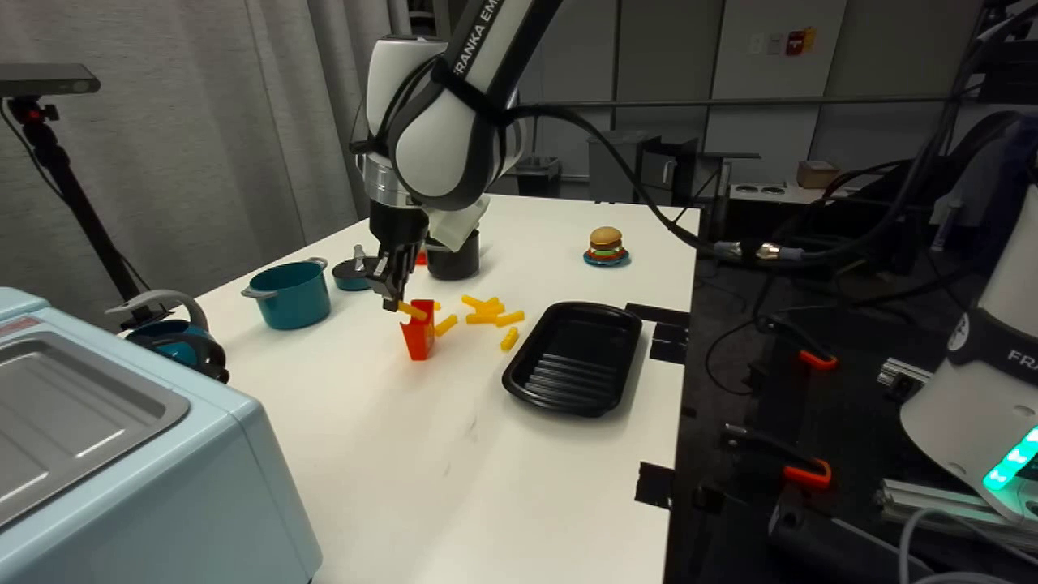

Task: Put a plastic french fry in the red packet

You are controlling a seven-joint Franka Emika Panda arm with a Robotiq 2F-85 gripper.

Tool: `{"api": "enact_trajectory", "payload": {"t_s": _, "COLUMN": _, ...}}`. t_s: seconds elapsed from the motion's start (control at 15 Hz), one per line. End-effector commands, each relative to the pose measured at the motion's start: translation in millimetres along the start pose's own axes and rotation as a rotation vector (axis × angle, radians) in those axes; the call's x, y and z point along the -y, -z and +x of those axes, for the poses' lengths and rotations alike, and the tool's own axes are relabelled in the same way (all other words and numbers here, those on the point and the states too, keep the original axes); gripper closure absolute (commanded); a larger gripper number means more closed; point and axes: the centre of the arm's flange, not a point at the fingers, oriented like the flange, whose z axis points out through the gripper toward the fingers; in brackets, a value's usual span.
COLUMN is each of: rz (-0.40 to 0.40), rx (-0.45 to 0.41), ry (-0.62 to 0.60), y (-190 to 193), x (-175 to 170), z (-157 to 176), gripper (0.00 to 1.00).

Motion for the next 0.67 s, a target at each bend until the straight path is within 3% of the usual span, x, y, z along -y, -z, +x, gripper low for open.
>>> {"api": "enact_trajectory", "payload": {"t_s": 0.0, "rz": -0.01, "rx": -0.016, "ry": 0.005, "y": 3.2, "x": 1.6, "z": -1.3, "gripper": 0.53}}
{"api": "enact_trajectory", "payload": {"t_s": 0.4, "rz": -0.006, "rx": -0.016, "ry": 0.002, "y": 3.9, "x": 1.6, "z": -2.4, "gripper": 0.07}}
{"api": "enact_trajectory", "payload": {"t_s": 0.47, "rz": -0.006, "rx": -0.017, "ry": 0.0, "y": 5.2, "x": 1.8, "z": -2.8, "gripper": 0.01}}
{"api": "enact_trajectory", "payload": {"t_s": 0.6, "rz": -0.006, "rx": -0.016, "ry": 0.002, "y": 9.4, "x": 2.1, "z": -3.8, "gripper": 0.0}}
